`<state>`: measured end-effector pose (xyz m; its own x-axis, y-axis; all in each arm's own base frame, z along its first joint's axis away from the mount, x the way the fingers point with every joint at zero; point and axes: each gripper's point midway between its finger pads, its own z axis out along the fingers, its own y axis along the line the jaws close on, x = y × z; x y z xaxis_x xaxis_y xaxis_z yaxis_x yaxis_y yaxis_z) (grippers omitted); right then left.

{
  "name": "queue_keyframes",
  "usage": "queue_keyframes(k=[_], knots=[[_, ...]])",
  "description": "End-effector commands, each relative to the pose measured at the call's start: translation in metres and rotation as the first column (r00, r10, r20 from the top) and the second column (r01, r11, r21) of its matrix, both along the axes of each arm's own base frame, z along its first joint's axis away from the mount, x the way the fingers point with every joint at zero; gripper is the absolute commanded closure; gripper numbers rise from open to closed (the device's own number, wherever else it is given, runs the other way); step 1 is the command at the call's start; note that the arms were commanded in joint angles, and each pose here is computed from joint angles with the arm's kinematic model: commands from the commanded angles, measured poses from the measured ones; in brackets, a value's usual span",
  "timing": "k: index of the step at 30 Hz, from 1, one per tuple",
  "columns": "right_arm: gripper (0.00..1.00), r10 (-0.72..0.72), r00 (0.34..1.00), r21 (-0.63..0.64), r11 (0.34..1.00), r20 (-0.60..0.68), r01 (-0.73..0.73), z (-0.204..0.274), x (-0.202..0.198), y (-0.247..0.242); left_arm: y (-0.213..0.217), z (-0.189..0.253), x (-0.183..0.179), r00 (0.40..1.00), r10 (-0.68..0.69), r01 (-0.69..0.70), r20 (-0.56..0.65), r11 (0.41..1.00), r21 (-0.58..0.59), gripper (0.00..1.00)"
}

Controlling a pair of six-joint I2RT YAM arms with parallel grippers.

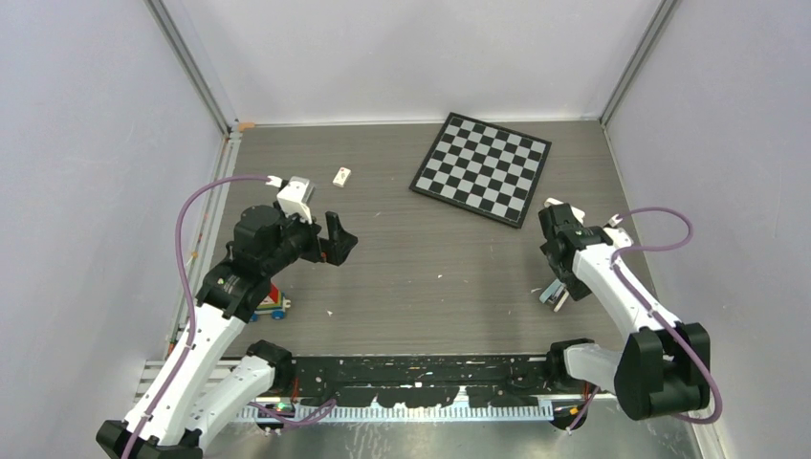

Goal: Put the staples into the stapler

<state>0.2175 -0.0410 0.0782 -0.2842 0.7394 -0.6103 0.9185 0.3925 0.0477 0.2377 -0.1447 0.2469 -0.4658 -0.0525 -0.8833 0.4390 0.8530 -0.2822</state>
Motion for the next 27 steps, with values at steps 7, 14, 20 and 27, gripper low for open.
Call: queue_keyframes(k=[7, 14, 20, 27], knots=[[0.00, -0.029, 0.996, 0.058, 0.998, -0.083, 0.034, -0.032, -0.005, 0.002, 0.001, 0.006, 0.001, 0.999, 0.003, -0.004, 0.036, 1.000, 0.030, 0.00], [0.06, -0.008, 0.997, 0.067, 0.998, -0.078, 0.013, -0.037, -0.004, 0.002, -0.003, 0.006, -0.002, 0.999, -0.034, 0.032, 0.040, 0.999, 0.033, 0.00], [0.17, 0.006, 0.999, 0.056, 0.998, -0.045, -0.003, -0.034, -0.003, 0.000, -0.003, 0.005, -0.002, 0.999, -0.031, 0.030, 0.039, 0.999, 0.037, 0.00], [0.21, -0.049, 0.998, 0.017, 0.999, -0.050, 0.050, -0.033, -0.018, -0.009, -0.003, 0.007, -0.004, 0.998, -0.039, 0.037, 0.041, 0.999, 0.033, 0.00]])
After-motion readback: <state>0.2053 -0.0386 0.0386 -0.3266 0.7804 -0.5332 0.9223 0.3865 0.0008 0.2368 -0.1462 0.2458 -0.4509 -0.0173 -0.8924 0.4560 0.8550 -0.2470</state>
